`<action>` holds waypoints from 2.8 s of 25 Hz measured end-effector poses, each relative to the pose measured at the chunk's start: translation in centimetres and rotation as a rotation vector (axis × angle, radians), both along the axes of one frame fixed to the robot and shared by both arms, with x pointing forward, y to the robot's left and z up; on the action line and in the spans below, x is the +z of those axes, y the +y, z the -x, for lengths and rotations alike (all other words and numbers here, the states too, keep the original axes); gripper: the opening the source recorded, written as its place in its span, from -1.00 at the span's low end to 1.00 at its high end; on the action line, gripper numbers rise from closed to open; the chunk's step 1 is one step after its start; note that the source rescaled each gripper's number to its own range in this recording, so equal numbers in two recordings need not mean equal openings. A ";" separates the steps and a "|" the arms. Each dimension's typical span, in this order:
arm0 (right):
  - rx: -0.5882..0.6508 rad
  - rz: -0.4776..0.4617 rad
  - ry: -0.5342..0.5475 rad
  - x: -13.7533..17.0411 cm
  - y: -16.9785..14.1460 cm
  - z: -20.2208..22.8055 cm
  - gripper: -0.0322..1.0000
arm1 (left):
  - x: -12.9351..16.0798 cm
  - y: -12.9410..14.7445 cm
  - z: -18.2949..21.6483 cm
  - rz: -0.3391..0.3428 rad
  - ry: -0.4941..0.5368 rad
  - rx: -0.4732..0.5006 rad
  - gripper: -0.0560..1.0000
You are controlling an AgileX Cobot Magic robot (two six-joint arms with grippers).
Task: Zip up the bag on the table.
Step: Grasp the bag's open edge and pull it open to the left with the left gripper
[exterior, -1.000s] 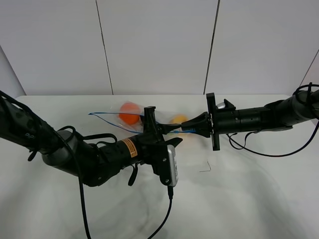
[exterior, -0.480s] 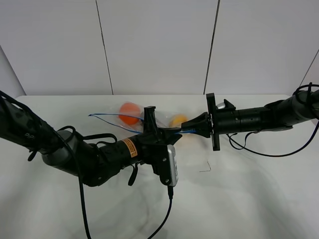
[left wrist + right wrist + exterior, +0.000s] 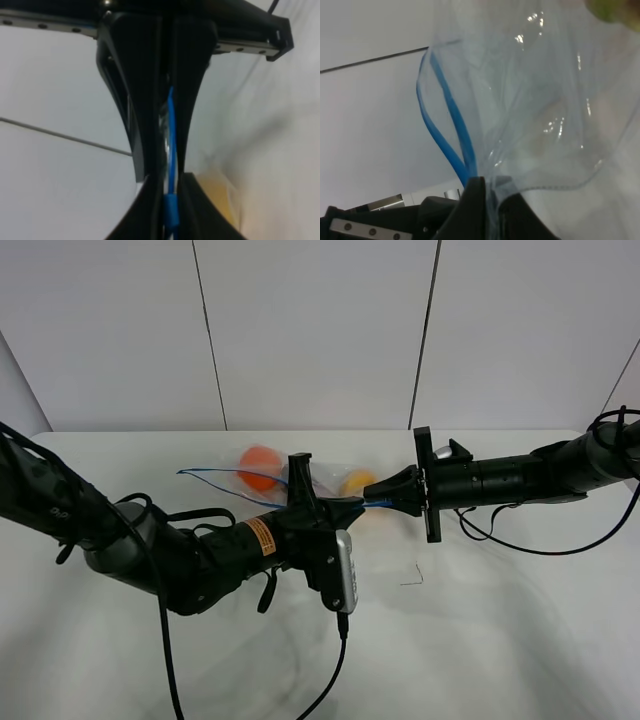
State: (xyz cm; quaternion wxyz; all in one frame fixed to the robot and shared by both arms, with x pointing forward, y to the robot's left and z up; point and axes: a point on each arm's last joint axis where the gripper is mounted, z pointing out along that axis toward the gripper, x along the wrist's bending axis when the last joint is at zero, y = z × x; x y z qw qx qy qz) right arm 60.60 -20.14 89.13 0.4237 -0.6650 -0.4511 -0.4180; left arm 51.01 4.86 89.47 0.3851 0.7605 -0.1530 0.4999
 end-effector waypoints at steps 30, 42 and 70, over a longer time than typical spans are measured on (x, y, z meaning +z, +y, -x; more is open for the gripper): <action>-0.008 0.000 0.000 0.0 0.1 -0.1 -0.94 | -3.0 13.4 -2.1 -0.130 0.021 0.503 -0.89; -0.009 -0.001 0.000 0.0 0.1 -0.1 -0.94 | -3.0 17.5 -3.3 -0.134 0.037 0.639 -0.89; -0.007 -0.002 0.000 0.0 0.1 -0.1 -0.94 | -3.6 21.1 -3.0 0.390 0.342 0.931 0.98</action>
